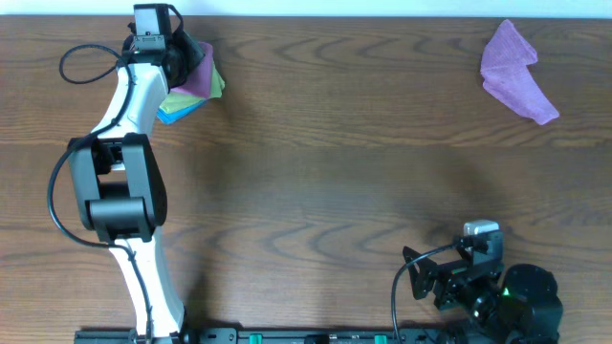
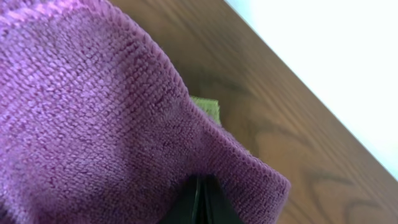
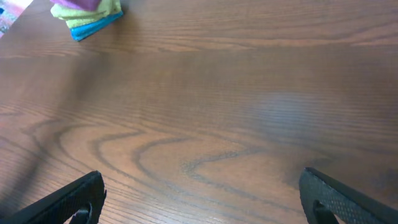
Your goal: Fold the cloth
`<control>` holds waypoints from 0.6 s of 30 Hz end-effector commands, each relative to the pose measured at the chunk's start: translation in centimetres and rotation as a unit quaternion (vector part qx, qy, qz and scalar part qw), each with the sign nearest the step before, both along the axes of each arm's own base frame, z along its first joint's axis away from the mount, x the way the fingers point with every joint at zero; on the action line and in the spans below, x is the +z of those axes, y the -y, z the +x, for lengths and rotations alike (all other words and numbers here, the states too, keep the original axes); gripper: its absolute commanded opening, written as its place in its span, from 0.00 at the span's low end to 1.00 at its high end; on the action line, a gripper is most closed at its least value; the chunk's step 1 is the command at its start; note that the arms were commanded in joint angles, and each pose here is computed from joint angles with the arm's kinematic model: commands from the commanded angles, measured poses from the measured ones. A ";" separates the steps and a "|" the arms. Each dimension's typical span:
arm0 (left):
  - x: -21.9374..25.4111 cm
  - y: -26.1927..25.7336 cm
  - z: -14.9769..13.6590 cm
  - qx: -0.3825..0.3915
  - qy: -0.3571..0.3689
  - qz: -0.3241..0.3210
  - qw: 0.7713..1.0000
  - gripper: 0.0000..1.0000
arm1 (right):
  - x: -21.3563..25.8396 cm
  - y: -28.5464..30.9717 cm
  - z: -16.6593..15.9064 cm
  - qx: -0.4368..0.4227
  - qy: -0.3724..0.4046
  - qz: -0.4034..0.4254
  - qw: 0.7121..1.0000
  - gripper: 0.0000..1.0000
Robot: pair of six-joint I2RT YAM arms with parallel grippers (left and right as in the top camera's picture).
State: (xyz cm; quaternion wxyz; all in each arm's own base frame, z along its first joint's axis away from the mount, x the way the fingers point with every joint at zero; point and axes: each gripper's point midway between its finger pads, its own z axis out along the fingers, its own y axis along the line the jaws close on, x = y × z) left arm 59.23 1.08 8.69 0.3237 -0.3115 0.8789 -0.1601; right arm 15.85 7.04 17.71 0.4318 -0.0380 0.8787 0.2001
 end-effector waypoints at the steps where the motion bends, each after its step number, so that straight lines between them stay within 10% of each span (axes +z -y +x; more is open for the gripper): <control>1: -1.5 -0.9 0.5 0.029 -0.006 0.004 1.000 0.06 | -0.1 0.1 0.0 -0.006 -0.002 0.005 1.000 0.99; 18: -4.9 -2.9 0.4 0.055 -0.028 0.010 0.998 0.05 | -0.1 0.1 0.0 -0.006 -0.002 0.005 1.000 0.99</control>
